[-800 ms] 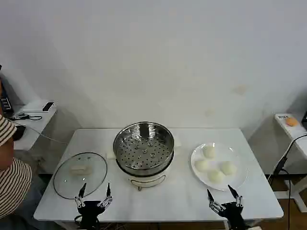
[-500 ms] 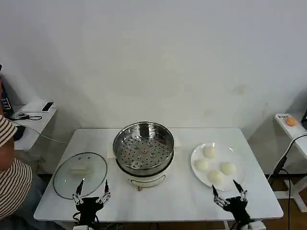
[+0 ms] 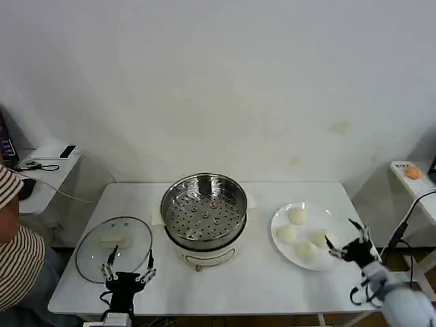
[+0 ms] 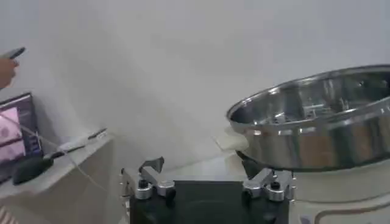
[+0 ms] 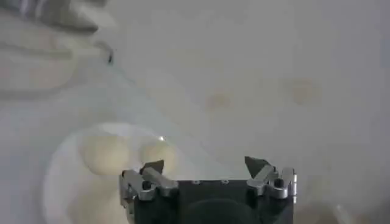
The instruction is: Take steamed baozi put them in steamer then cover it.
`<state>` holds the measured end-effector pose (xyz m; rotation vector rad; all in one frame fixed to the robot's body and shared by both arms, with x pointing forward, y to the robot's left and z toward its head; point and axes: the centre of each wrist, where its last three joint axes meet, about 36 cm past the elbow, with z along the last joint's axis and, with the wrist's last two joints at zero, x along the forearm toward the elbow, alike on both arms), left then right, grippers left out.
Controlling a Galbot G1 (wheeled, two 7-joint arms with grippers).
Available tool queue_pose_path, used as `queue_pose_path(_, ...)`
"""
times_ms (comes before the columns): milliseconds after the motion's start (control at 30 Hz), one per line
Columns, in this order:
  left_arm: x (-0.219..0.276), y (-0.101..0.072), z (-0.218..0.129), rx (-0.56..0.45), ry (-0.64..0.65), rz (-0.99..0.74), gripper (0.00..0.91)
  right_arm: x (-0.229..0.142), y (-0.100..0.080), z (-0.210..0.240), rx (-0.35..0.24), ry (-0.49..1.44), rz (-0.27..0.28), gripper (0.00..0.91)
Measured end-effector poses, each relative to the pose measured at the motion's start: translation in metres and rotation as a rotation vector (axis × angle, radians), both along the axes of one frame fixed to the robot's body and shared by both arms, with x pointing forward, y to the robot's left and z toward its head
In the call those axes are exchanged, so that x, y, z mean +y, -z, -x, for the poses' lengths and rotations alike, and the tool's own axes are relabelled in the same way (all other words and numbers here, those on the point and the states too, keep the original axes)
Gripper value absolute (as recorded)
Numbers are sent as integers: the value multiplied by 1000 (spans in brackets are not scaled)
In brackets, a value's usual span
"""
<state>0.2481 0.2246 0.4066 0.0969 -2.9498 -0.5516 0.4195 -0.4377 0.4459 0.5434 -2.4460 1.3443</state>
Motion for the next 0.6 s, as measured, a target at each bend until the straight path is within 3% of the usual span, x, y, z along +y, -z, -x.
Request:
queue_pose_path(267,2,-8,-3,-11,14,-38,907,-13,-35,-83,148,-216,221,907)
queue_pose_path(400,4,-10,-4,-14,15,-51,907,-14,-47,-118,236,-301,291,907)
queue_pose_path(600,6,-16,-7,-30,14,-62,907,-11,-49,-163,375,-383,357,907)
